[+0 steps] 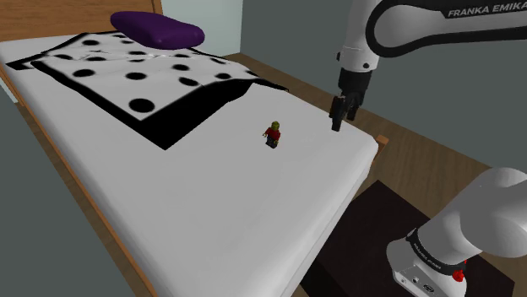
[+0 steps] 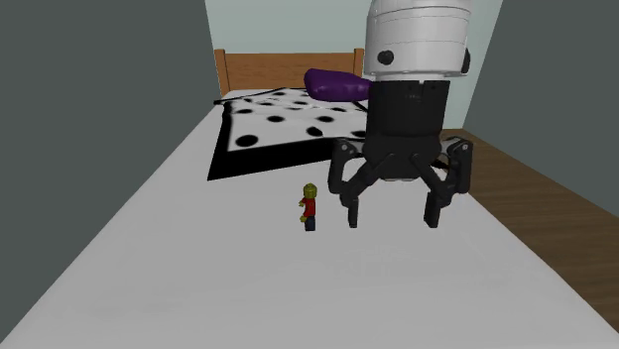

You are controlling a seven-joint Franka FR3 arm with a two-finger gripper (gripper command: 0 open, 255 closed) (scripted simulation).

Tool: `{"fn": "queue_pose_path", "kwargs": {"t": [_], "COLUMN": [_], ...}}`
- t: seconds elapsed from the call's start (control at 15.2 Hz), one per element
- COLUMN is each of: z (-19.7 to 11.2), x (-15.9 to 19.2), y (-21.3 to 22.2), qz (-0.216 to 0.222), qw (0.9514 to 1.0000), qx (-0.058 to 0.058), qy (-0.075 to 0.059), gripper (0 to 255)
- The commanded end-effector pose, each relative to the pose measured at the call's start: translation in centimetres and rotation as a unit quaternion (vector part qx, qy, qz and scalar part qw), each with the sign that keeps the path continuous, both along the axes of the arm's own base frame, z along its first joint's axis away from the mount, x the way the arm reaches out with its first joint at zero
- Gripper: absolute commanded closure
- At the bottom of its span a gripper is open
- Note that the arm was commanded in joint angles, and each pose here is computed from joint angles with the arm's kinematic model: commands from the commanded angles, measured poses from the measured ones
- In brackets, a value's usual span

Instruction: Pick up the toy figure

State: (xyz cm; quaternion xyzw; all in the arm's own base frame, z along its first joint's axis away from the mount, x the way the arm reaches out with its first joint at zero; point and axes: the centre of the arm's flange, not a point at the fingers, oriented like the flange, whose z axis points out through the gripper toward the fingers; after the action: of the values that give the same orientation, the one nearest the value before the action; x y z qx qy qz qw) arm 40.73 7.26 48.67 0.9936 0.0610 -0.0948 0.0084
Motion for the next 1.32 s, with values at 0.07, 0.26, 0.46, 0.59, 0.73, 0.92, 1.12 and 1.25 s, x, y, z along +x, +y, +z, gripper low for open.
{"fn": "queue_pose_path", "kwargs": {"t": [0.07, 0.26, 0.46, 0.59, 0.73, 0.92, 1.12, 1.25], "z": [-1.1, -2.0, -2.9, -3.4, -3.9, -4.5, -6.0, -7.1], "x": [2.8, 5.8, 8.7, 10.7, 12.7, 15.1, 15.1, 15.1], "y": [2.4, 4.4, 6.4, 7.8, 9.1, 10.6, 10.6, 10.6], "qz": [-0.006, -0.012, -0.017, -0.021, -0.025, -0.030, -0.030, -0.030], "qw": [0.9999, 0.9997, 0.9994, 0.9992, 0.9988, 0.9984, 0.9984, 0.9984], "qx": [0.008, 0.015, 0.023, 0.028, 0.033, 0.039, 0.039, 0.039], "qy": [-0.006, -0.012, -0.018, -0.022, -0.025, -0.030, -0.030, -0.030], "gripper": [0, 0, 0, 0, 0, 0, 0, 0]}}
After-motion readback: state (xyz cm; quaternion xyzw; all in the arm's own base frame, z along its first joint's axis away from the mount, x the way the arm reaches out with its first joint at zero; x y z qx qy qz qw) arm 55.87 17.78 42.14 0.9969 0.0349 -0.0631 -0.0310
